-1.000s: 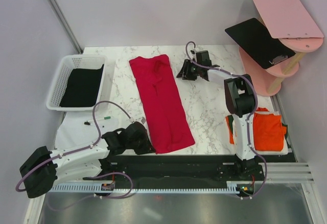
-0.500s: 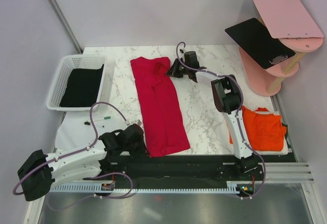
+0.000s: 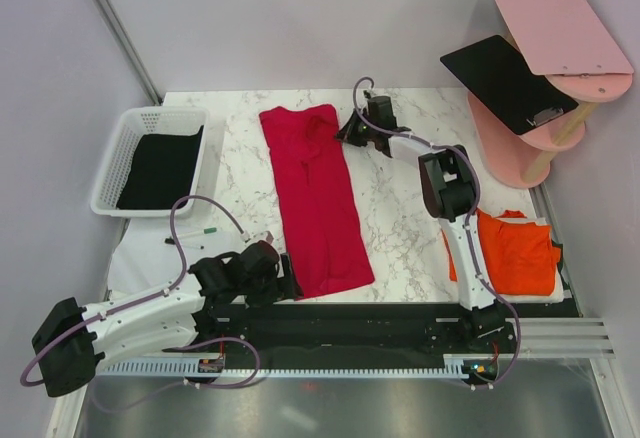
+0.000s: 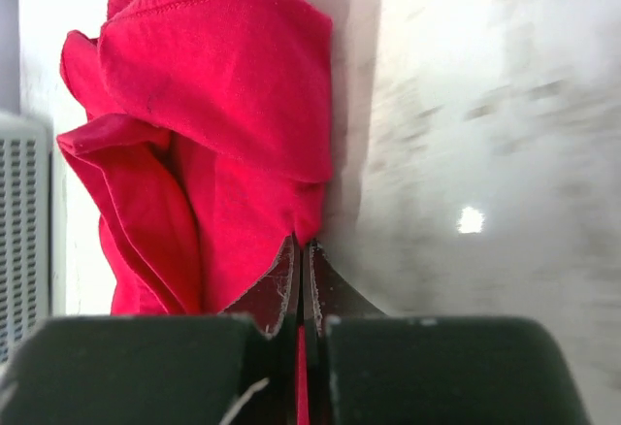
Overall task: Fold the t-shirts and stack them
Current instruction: Rotate the tshirt 90 degrees
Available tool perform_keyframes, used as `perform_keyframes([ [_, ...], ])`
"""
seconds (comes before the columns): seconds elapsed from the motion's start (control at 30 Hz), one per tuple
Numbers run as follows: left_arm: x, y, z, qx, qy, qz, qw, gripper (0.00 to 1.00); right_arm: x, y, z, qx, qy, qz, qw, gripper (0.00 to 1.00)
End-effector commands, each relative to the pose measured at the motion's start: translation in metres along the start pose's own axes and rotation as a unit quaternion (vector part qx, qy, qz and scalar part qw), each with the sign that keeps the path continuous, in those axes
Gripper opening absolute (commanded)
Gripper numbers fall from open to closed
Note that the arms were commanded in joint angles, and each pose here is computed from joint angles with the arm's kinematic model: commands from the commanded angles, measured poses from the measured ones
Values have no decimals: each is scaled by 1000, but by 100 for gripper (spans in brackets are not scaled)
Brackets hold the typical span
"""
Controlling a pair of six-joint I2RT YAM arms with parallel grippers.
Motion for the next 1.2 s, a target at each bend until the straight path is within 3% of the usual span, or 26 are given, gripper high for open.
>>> perform_keyframes([
  [0.0, 5, -7, -9, -11, -22, 1, 1000, 93, 28, -54, -41, -23, -43, 84, 995, 0],
  [0.17, 5, -7, -12, -16, -28, -4, 999, 95, 36, -73, -46, -30, -44, 89, 995, 5],
  [0.27, 5, -10, -15, -22, -33, -4, 999, 98, 43, -64, -53, -9, -43, 66, 997, 23],
  [0.4, 6, -13, -17, -27, -38, -3, 999, 100, 79, -37, -73, 29, -75, 58, 995, 54],
  [0.43, 7, -15, -19, -29, -43, -1, 999, 100, 99, -16, -91, 42, -93, 46, 994, 57],
  [0.47, 8, -16, -21, -33, -48, -1, 998, 100, 106, -13, -80, 50, -82, 44, 994, 61],
  [0.53, 9, -18, -27, -37, -61, -2, 997, 100, 133, 15, -85, 69, -82, 33, 994, 77],
  [0.57, 9, -18, -28, -45, -63, -3, 997, 100, 139, 14, -68, 75, -63, 38, 994, 95],
  [0.63, 8, -20, -33, -54, -74, -11, 996, 100, 159, 49, -60, 106, -63, 18, 992, 98],
  [0.67, 7, -20, -35, -63, -75, -17, 995, 100, 162, 48, -38, 118, -34, 23, 992, 98],
  [0.73, 3, -22, -38, -74, -77, -35, 994, 95, 168, 78, -9, 139, 3, 7, 990, 90],
  [0.77, 2, -22, -40, -79, -78, -40, 993, 90, 169, 85, 6, 147, 22, 2, 989, 59],
  [0.8, 0, -23, -41, -81, -78, -45, 993, 52, 168, 101, 26, 155, 45, -11, 987, 20],
  [0.83, -2, -25, -42, -84, -76, -53, 992, 23, 172, 106, 41, 156, 60, -13, 986, 0],
  [0.87, -4, -26, -44, -87, -76, -59, 992, 2, 172, 122, 58, 168, 73, -28, 983, 0],
  [0.97, -8, -24, -57, -92, -81, -102, 987, 2, 178, 140, 105, 192, 124, -37, 973, 0],
  [1.17, -9, -15, -120, -29, -111, -141, 983, 2, 191, 125, 180, 200, 202, -13, 959, 0],
])
Point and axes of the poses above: each gripper's point midway between its finger pads, its own x axis back along the fingers, its own y axis along the line the jaws close on, z = x × y, the point moved 2 cm from there along x, back along the fingers, and after that the axes turned 9 degrees about x, right-handed, at the moved point
